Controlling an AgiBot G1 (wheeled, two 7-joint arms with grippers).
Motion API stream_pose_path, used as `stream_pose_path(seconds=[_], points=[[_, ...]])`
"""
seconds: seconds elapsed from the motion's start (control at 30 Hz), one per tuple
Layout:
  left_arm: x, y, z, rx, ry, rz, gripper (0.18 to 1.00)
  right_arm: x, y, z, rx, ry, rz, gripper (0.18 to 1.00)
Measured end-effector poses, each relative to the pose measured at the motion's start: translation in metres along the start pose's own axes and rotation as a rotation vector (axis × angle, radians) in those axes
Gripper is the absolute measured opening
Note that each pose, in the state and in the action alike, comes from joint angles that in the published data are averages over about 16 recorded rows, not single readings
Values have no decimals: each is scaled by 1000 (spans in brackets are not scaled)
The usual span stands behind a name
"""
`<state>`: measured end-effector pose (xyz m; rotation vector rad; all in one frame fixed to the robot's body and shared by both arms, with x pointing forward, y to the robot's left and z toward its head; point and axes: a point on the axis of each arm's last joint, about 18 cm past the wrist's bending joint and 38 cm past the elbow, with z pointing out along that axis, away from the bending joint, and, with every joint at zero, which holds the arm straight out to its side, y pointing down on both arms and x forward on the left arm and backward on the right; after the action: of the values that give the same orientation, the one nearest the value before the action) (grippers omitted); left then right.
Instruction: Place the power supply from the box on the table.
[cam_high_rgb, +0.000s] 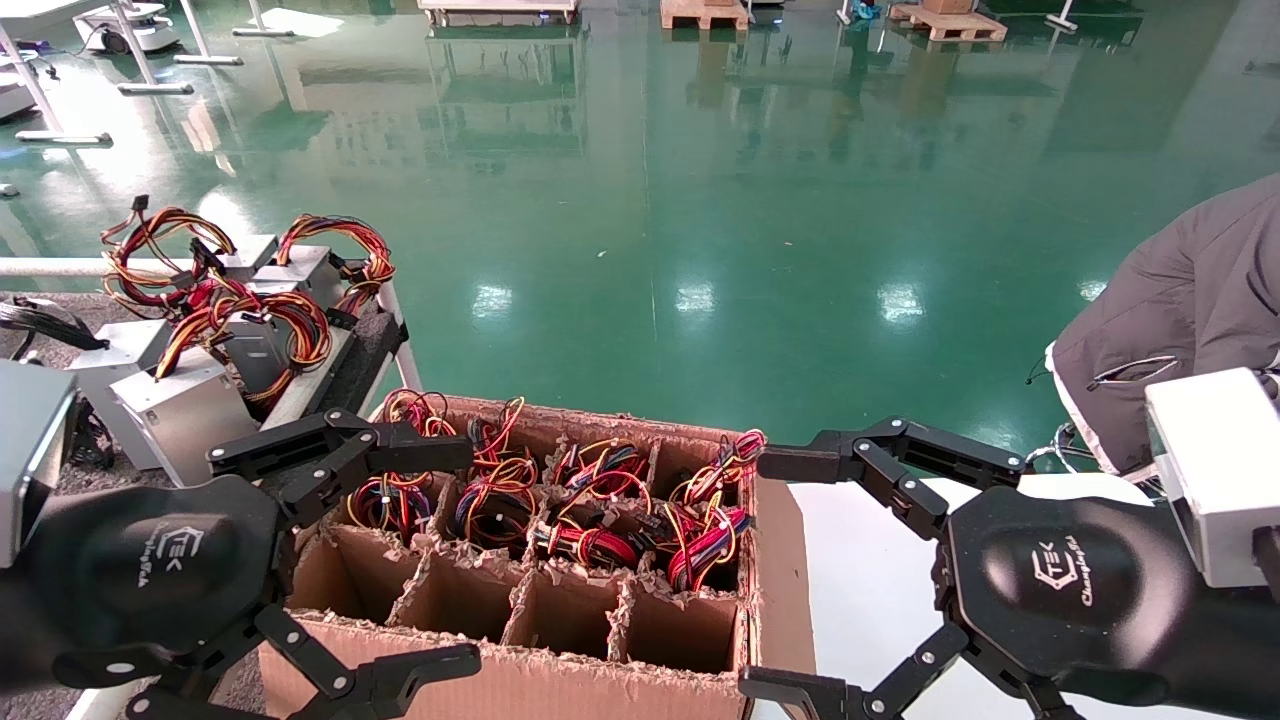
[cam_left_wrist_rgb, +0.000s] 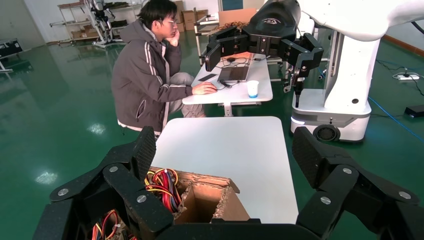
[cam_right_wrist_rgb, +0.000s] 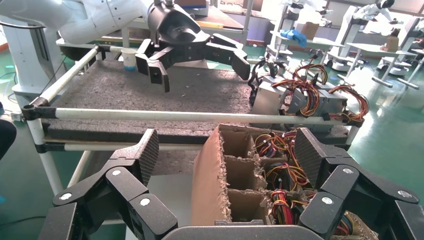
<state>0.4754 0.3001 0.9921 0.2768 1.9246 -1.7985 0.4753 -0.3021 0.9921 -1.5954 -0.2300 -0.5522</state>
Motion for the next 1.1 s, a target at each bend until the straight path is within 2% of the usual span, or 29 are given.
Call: stream_pose_path(seconds=[0.87, 1.1], points=[[-1, -1, 0, 2, -3, 3, 999, 0, 0, 0, 0, 0, 0, 1001], [-6, -7, 1, 0, -18, 41, 999, 0, 0, 0, 0, 0, 0, 1001]])
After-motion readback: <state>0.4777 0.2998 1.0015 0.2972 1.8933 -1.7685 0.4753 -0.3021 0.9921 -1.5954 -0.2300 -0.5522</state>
